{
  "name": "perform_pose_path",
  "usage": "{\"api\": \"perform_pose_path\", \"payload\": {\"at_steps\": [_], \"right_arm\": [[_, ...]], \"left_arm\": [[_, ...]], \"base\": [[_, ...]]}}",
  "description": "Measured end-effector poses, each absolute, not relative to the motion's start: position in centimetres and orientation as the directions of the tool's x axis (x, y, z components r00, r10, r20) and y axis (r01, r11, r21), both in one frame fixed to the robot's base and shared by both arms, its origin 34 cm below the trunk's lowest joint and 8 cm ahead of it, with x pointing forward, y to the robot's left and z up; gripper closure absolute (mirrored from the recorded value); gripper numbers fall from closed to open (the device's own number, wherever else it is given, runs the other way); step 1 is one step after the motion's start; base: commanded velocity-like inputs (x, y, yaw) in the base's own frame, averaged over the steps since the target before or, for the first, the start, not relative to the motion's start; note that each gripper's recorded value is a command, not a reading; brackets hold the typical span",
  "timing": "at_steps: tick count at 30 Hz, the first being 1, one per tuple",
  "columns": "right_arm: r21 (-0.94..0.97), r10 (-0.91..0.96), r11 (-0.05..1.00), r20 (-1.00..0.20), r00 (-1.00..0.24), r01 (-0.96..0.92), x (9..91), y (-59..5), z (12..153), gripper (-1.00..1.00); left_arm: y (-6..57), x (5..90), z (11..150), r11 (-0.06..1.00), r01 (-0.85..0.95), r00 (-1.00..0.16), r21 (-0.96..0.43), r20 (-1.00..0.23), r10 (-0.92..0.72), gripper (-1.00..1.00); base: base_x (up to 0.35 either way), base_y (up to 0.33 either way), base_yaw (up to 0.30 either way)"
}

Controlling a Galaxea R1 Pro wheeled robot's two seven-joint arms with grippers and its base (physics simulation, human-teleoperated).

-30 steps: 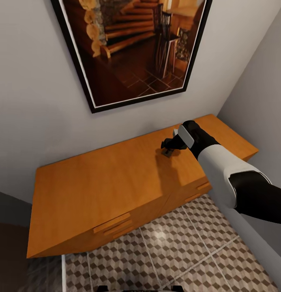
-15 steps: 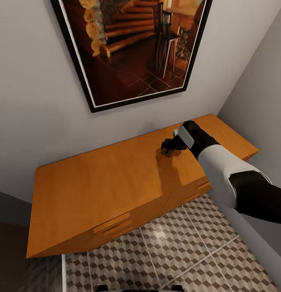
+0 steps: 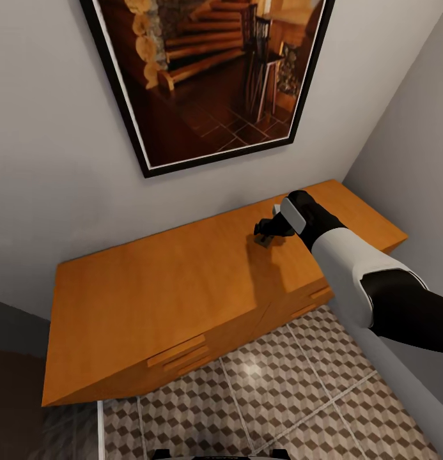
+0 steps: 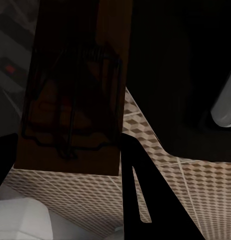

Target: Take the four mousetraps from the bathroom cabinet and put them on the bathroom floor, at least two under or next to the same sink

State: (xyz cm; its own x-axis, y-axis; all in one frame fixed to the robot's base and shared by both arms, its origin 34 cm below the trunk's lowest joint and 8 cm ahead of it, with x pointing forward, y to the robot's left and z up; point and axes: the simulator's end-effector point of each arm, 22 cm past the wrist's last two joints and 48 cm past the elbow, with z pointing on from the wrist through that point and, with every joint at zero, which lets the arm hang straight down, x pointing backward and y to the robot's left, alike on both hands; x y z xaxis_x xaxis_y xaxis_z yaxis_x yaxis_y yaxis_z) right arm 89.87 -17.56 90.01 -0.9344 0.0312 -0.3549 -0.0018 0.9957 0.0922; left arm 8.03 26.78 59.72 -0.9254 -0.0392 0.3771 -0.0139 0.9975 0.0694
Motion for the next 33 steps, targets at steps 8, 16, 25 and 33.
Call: {"api": "perform_pose_path", "payload": {"at_steps": [8,16,25,33], "right_arm": [[0.095,0.033,0.996,-0.355,-0.934,-0.001,89.87,-17.53,90.02,-1.0],[0.075,0.021,0.997,-0.353,-0.935,-0.006,89.81,-17.93,89.88,1.0],[0.097,0.034,0.995,-0.353,-0.935,0.0,89.83,-17.5,90.03,1.0],[0.1,0.036,0.995,-0.354,-0.935,0.001,89.84,-17.49,90.04,1.0]], "left_arm": [[26.78,8.03,59.71,0.997,-0.014,-0.925,0.069,0.377,-0.039,1.0],[26.78,8.05,59.71,0.997,-0.014,-0.925,0.069,0.377,-0.039,1.0],[26.78,8.01,59.72,0.997,-0.014,-0.925,0.069,0.377,-0.039,1.0],[26.78,8.02,59.72,0.997,-0.014,-0.925,0.069,0.377,-0.039,1.0]], "base": [[0.0,0.0,0.0],[0.0,0.0,0.0],[0.0,0.0,0.0],[0.0,0.0,0.0]]}}
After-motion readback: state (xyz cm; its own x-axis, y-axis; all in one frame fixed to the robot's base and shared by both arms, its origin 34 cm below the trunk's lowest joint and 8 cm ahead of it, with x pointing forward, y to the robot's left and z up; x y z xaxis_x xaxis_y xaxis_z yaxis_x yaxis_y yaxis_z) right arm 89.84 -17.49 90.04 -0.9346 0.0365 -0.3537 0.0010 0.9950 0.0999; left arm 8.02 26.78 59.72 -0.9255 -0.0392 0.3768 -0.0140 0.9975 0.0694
